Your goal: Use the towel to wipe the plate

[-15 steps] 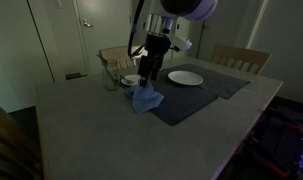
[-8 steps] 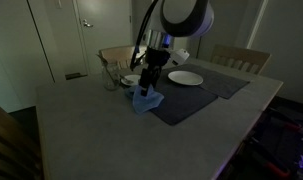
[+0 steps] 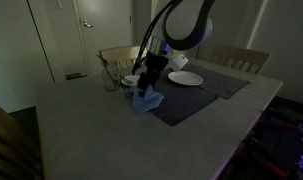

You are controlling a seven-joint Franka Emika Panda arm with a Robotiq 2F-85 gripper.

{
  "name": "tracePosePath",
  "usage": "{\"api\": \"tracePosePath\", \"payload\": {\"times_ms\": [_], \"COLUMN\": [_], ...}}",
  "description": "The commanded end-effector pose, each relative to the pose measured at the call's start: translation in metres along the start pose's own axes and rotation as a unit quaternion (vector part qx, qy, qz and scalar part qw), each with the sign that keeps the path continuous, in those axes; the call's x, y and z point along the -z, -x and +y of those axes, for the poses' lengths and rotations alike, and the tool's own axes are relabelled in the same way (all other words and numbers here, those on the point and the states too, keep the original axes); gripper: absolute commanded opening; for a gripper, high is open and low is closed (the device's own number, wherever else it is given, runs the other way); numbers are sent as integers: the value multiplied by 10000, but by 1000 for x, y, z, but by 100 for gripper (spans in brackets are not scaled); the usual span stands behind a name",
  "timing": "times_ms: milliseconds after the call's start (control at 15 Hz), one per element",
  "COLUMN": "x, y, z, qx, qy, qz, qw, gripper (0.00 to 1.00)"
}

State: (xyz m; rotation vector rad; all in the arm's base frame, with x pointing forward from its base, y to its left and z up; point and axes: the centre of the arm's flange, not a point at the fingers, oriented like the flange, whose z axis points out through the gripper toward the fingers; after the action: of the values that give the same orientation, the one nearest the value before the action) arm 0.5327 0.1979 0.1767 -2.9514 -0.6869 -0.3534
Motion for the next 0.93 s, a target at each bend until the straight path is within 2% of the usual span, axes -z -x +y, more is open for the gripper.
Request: {"api": "tracePosePath", "payload": {"times_ms": [0,533,867], "x": [-3,-15,-15], "y": [-2,2,5], "z": [6,-8,-14], "qx": [-289,-392,-399], "qy": [287,-55,-22], "qz": [385,232,322], "qw": [9984,9989,9987], "gripper": [100,100,100]}}
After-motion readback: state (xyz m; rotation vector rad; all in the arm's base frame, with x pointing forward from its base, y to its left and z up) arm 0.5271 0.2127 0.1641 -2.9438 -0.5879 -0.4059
